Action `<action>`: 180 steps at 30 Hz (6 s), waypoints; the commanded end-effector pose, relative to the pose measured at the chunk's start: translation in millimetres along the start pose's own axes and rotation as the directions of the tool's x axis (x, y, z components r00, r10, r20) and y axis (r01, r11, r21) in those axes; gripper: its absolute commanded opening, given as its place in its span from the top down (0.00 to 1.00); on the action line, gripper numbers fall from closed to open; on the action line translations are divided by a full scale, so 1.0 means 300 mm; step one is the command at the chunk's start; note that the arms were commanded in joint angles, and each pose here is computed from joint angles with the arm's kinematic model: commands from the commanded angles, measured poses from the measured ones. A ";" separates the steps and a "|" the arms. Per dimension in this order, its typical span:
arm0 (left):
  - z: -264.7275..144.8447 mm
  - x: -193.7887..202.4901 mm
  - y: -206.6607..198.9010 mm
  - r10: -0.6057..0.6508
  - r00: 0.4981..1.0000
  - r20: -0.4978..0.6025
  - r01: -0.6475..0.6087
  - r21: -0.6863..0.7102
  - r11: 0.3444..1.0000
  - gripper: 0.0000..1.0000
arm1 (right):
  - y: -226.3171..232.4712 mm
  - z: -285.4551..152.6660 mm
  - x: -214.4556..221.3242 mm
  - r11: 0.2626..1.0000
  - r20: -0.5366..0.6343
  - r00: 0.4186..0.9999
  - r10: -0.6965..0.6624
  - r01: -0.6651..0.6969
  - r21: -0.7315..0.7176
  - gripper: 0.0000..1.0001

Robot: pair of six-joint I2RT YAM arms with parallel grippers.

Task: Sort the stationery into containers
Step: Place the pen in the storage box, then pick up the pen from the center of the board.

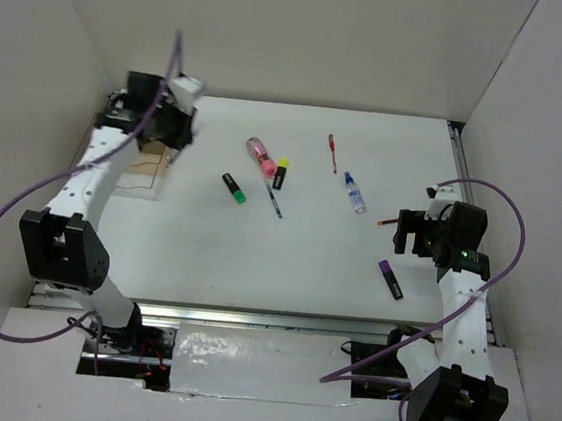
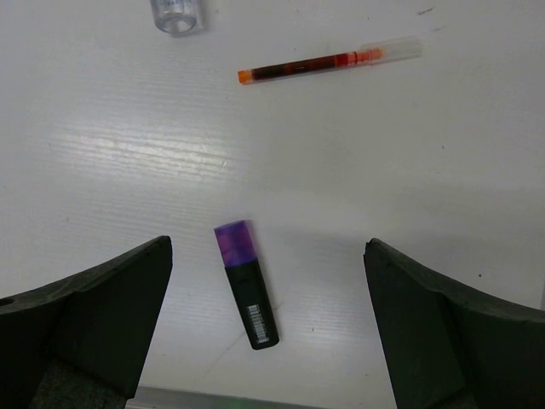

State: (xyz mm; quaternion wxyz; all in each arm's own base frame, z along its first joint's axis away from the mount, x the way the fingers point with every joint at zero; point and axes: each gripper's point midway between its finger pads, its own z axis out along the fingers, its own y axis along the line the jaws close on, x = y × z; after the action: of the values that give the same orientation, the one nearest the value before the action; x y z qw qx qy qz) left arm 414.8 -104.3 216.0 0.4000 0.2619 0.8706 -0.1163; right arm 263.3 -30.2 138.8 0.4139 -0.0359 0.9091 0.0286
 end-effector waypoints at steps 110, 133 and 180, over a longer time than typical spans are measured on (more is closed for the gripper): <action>-0.239 0.207 0.254 -0.457 0.872 0.172 0.486 -0.204 0.850 0.38 | 1.083 0.648 -0.111 0.935 -0.244 0.935 -0.258 0.179 -0.306 0.49; -0.277 0.111 -0.128 -0.584 0.763 0.277 0.507 0.303 0.807 0.32 | 1.156 0.256 -0.237 0.783 -0.125 0.958 -0.260 0.133 -0.608 1.00; -0.215 -0.111 -0.510 -0.805 0.572 0.156 0.490 0.723 0.488 0.61 | 1.290 -0.177 -0.424 0.373 -0.164 0.986 -0.037 -0.139 -0.917 1.00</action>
State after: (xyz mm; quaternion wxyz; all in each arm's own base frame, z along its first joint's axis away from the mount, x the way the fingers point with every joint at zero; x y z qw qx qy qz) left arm 307.2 -216.0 269.8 0.3986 -0.0353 0.7056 -0.5848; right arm 267.6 346.4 256.4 0.2294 -0.2184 0.7930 0.5205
